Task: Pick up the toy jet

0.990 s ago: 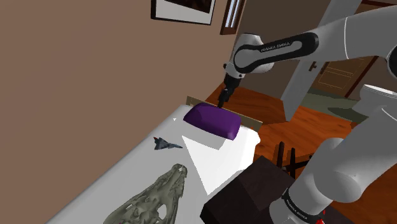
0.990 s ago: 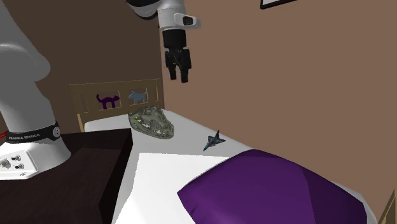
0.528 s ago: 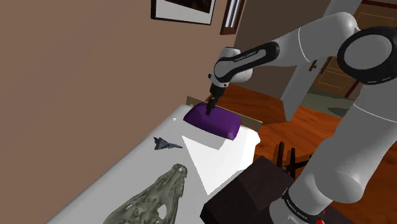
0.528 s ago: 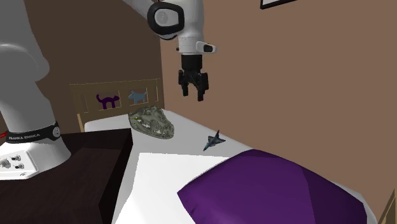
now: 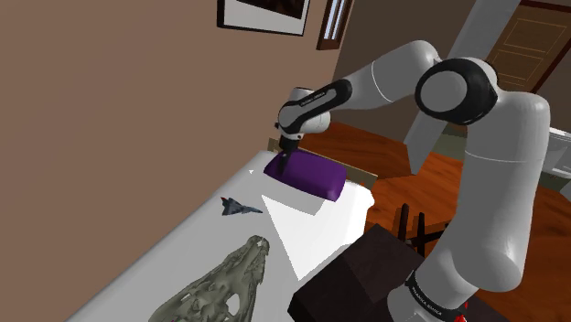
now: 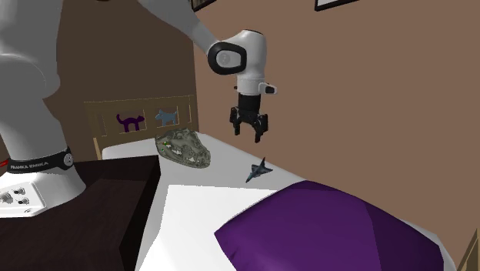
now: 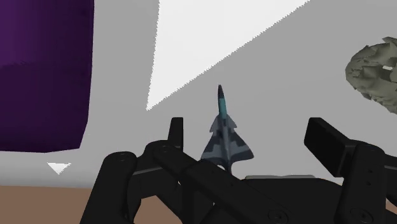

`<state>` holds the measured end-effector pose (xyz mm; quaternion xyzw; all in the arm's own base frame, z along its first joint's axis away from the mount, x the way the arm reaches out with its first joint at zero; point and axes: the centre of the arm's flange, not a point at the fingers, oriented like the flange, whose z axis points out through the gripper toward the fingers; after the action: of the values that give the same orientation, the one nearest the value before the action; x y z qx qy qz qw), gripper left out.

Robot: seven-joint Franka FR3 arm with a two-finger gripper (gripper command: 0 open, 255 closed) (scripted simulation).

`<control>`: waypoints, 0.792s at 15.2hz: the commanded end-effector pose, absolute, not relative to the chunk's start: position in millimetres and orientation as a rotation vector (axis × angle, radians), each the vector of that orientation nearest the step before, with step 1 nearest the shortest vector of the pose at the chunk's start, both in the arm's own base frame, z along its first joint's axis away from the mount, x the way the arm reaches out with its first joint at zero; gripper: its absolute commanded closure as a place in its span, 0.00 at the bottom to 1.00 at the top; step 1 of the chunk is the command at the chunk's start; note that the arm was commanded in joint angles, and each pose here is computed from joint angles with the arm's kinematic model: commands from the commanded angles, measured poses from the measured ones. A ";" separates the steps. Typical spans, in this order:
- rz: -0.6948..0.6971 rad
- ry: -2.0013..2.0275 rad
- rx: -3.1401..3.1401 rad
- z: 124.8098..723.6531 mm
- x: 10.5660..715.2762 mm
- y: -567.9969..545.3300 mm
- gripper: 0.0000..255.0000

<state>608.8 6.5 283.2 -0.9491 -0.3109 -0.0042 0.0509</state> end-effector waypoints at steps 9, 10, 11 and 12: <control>0.052 -1.220 -2.731 177.8 673.4 60.9 0.00; 0.058 -1.246 -2.714 167.3 679.2 67.3 0.00; 0.065 -1.272 -2.697 156.8 684.8 73.9 0.00; 0.071 -1.297 -2.679 146.2 690.2 80.6 0.00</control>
<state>687.5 73.3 156.9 -0.9016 -0.4247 0.0218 0.0793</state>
